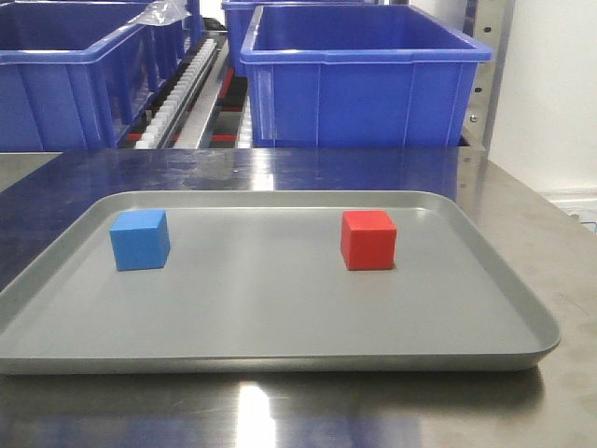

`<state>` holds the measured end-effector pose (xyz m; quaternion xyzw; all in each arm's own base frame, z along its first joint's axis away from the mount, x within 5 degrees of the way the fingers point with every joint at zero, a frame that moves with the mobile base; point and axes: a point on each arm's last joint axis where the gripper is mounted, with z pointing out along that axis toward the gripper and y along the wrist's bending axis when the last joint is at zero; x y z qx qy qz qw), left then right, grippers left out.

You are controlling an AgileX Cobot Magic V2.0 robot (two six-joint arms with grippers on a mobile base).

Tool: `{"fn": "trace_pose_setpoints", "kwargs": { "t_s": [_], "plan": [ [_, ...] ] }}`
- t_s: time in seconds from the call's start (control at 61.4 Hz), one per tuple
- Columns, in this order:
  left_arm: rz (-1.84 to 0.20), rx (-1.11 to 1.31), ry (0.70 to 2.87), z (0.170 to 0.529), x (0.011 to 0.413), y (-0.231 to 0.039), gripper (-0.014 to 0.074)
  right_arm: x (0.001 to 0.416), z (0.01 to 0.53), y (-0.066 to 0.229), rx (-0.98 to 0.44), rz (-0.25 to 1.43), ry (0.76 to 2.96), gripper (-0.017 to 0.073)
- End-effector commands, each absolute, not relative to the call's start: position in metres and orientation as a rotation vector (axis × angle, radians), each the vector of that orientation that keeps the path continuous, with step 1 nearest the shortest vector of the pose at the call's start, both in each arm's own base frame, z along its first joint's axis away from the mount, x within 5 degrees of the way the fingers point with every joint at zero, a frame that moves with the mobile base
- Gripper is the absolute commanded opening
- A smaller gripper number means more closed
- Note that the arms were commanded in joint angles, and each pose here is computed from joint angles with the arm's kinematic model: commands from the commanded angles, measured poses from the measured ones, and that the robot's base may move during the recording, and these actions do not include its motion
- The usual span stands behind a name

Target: Sort and place red and blue blocks on shelf

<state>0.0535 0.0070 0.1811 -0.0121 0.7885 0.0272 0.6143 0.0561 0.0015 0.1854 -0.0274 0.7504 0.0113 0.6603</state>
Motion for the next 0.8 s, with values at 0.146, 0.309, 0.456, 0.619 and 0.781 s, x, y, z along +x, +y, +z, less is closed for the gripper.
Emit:
{"fn": "trace_pose_setpoints", "kwargs": {
  "t_s": [0.146,0.309,0.456,0.619,0.781],
  "plan": [
    [0.05,-0.011,1.786,0.1723,0.0548,0.0054,0.0133,0.0545,0.2008,0.0029,-0.09,0.023,1.576,0.0049],
    [0.05,-0.011,1.786,0.1723,0.0548,0.0054,0.0133,0.0545,0.2008,0.0029,-0.09,0.023,1.576,0.0049],
    [0.05,-0.011,1.786,0.1723,0.0548,0.0054,0.0133,0.0545,0.2008,0.0029,-0.09,0.023,1.576,0.0049],
    [0.05,-0.011,1.786,0.1723,0.0548,0.0054,0.0133,0.0545,0.2008,0.0029,-0.09,0.023,1.576,0.0049],
    [0.05,-0.011,1.786,0.1723,0.0548,0.0054,0.0133,0.0545,0.2008,0.0029,-0.09,0.023,1.576,0.0049]
  ]
}}
